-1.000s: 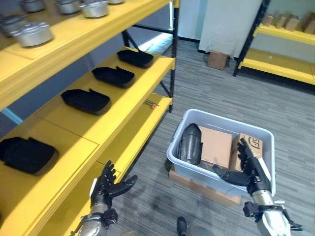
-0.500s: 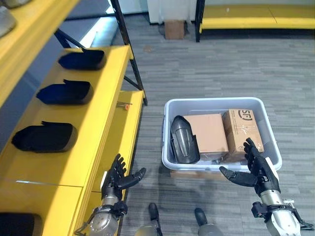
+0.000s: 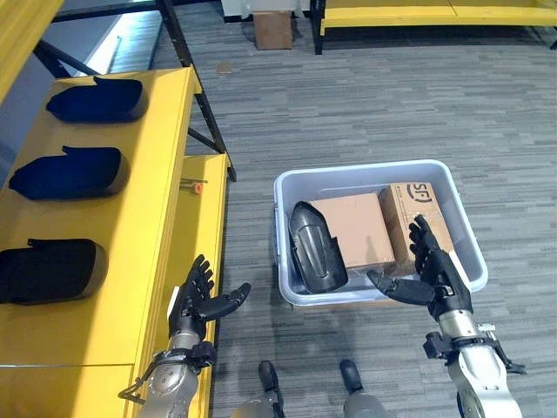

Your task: Move parts from the plastic box to the shelf.

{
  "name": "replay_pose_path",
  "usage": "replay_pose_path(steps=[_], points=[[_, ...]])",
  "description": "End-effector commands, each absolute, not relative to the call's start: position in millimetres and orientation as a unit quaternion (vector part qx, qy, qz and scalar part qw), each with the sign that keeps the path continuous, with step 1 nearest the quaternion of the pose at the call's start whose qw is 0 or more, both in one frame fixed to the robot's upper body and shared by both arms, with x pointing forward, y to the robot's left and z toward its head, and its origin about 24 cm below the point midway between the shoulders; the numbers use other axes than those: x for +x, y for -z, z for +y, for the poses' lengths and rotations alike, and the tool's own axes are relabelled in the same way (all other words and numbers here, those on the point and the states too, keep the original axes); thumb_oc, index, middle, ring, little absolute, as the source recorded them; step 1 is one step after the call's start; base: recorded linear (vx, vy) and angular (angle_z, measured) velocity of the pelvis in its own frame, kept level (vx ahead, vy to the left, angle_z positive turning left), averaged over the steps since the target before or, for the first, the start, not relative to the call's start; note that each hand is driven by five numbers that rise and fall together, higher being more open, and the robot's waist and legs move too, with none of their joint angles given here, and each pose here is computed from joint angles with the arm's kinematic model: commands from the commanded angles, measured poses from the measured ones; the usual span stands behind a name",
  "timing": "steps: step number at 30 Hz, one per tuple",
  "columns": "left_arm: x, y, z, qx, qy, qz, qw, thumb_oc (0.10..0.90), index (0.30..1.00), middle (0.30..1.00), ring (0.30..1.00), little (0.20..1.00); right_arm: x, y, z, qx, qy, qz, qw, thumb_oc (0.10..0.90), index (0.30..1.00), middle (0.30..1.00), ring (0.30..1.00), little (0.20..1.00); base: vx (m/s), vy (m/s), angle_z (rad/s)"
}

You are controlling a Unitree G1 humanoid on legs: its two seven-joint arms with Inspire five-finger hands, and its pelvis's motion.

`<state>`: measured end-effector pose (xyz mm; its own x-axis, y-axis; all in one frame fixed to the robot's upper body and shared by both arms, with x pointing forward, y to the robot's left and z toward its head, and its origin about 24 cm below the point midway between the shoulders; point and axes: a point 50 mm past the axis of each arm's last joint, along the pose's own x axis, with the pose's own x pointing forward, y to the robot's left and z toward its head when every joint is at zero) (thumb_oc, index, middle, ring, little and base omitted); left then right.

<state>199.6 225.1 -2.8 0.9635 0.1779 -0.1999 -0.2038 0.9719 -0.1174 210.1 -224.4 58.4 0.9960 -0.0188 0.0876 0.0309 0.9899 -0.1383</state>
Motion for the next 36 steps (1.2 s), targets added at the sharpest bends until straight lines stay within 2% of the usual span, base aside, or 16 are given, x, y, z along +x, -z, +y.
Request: replay_pose_path(steps=[1,7,18,22,25,27,28,30,32,34,36], points=[[216,-47,242,-0.017,-0.090,-0.031,0.995,0.900,1.000,1.000,1.000,1.000,218,-105,-223,-0.113,0.007,-0.171,0.979,0.900,1.000,1.000,1.000,1.000,-0.02,0.052,-0.33],[214,-50,252,-0.013,-0.113,-0.036,0.993,0.900,1.000,1.000,1.000,1.000,233,-121,-215,-0.137,-0.010,-0.202,0.970,0.900,1.000,1.000,1.000,1.000,0.06,-0.176,-0.48],[204,-36,244,-0.042,-0.104,-0.009,0.994,0.900,1.000,1.000,1.000,1.000,236,-140,-211,-0.185,-0.054,-0.228,0.954,0.900,1.000,1.000,1.000,1.000,0.01,-0.200,0.13],[200,-36,243,-0.044,-0.093,-0.006,0.995,0.900,1.000,1.000,1.000,1.000,243,-164,-210,-0.263,-0.064,-0.267,0.925,0.900,1.000,1.000,1.000,1.000,-0.01,-0.151,0.00],[196,-36,244,-0.046,-0.085,-0.003,0.995,0.900,1.000,1.000,1.000,1.000,248,-192,-212,-0.357,-0.066,-0.309,0.879,0.900,1.000,1.000,1.000,1.000,-0.03,-0.079,0.04],[193,-37,247,-0.042,-0.079,0.000,0.996,0.900,1.000,1.000,1.000,1.000,252,-218,-213,-0.433,-0.075,-0.337,0.833,0.900,1.000,1.000,1.000,1.000,-0.04,-0.058,-0.02],[193,-37,247,-0.042,-0.079,0.000,0.996,0.900,1.000,1.000,1.000,1.000,252,-218,-213,-0.433,-0.076,-0.337,0.833,0.900,1.000,1.000,1.000,1.000,-0.05,-0.076,-0.03],[192,-40,249,-0.036,-0.068,-0.001,0.997,0.900,1.000,1.000,1.000,1.000,258,-252,-209,-0.525,-0.096,-0.362,0.764,0.900,1.000,1.000,1.000,1.000,-0.06,-0.095,-0.01],[192,-42,252,-0.035,-0.069,-0.003,0.997,0.900,1.000,1.000,1.000,1.000,260,-271,-208,-0.587,-0.101,-0.366,0.716,0.900,1.000,1.000,1.000,1.000,-0.03,-0.093,-0.01],[192,-46,257,-0.029,-0.072,-0.007,0.997,0.900,1.000,1.000,1.000,1.000,263,-297,-205,-0.671,-0.096,-0.367,0.637,0.900,1.000,1.000,1.000,1.000,-0.07,-0.107,0.05],[191,-48,259,-0.030,-0.077,-0.012,0.996,0.900,1.000,1.000,1.000,1.000,264,-305,-205,-0.689,-0.089,-0.368,0.618,0.900,1.000,1.000,1.000,1.000,-0.04,-0.059,0.05]])
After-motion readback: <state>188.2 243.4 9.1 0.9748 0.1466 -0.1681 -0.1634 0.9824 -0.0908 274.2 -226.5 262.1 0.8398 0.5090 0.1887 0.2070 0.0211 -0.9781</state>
